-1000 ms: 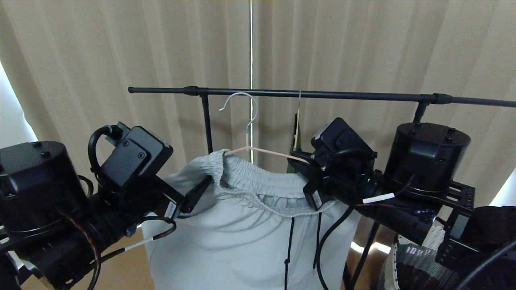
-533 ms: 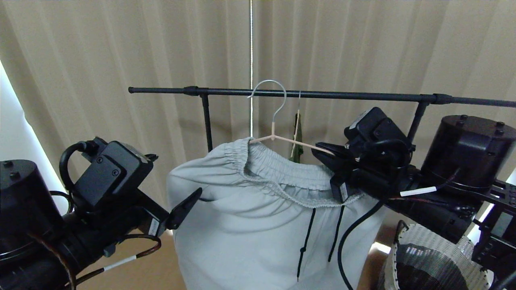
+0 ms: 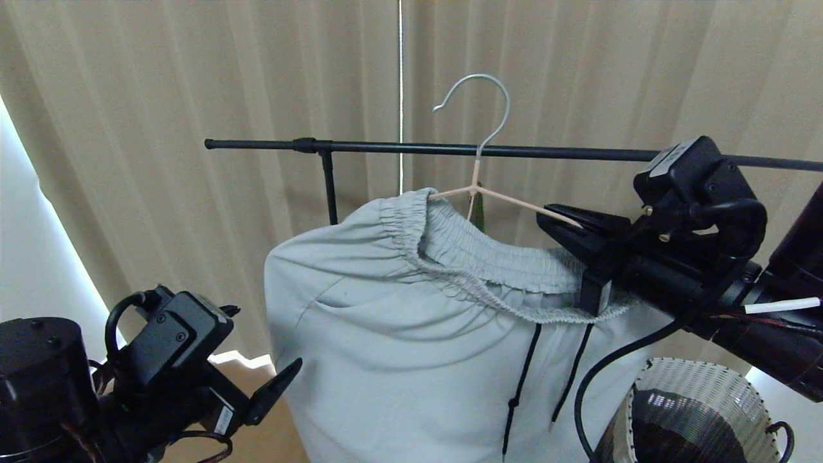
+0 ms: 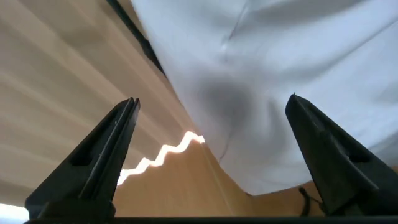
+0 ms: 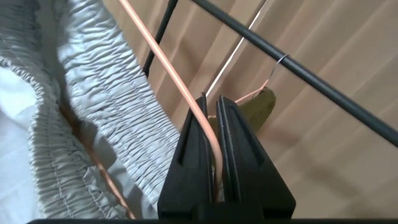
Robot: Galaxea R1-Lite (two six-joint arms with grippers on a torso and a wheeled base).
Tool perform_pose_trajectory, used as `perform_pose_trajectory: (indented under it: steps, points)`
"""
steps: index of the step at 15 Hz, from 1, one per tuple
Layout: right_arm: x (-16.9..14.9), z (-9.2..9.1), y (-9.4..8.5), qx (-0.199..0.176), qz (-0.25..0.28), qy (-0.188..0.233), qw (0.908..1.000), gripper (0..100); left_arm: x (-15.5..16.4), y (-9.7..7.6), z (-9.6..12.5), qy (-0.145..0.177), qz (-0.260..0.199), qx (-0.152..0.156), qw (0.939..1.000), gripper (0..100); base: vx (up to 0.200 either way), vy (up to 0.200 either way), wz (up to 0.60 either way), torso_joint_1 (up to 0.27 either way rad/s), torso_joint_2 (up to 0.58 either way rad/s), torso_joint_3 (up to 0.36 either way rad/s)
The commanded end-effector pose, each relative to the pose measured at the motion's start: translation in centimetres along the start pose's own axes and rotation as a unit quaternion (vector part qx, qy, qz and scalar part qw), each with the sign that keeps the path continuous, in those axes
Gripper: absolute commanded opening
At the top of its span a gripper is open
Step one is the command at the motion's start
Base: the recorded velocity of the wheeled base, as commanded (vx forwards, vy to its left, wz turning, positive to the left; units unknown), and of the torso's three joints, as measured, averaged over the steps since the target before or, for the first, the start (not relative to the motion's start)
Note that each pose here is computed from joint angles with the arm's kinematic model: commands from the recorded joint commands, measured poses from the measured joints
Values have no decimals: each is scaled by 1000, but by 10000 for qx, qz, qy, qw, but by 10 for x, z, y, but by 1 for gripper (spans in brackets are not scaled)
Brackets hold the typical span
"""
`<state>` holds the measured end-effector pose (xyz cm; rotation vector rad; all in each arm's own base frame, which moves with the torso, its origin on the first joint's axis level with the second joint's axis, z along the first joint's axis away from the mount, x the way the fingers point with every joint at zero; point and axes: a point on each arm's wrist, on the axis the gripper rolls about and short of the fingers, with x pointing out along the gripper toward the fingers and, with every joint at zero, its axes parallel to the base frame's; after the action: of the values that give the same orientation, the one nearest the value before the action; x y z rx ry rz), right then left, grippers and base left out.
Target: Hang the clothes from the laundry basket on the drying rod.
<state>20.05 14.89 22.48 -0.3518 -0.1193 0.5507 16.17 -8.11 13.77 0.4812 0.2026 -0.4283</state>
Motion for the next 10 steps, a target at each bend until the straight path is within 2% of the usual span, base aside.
perform_pose_trajectory:
  steps: [1,2,3,8,9,10]
  points:
    - [-5,4,-2,7,-29,-92,10000,0,5,7,-8,195,79,-76,9997,100,0,0,0,0,0,0]
    - [-6,5,-2,9,-27,-109,9999,0,7,9,-10,249,85,-111,9996,100,0,0,0,0,0,0]
    - [-6,6,-2,9,-30,-116,9999,0,7,10,-11,256,80,-120,9996,0,0,0,0,0,0,0]
    - [-9,8,-3,13,-47,-159,9999,0,13,10,-11,194,74,-158,9997,0,0,0,0,0,0,0]
    - [-9,8,-4,12,-58,-146,9999,0,14,11,-12,174,123,-194,9996,0,0,0,0,0,0,0]
    - [-11,8,-9,4,-169,-137,9998,0,15,22,-17,213,410,-234,9987,0,0,0,0,0,0,0]
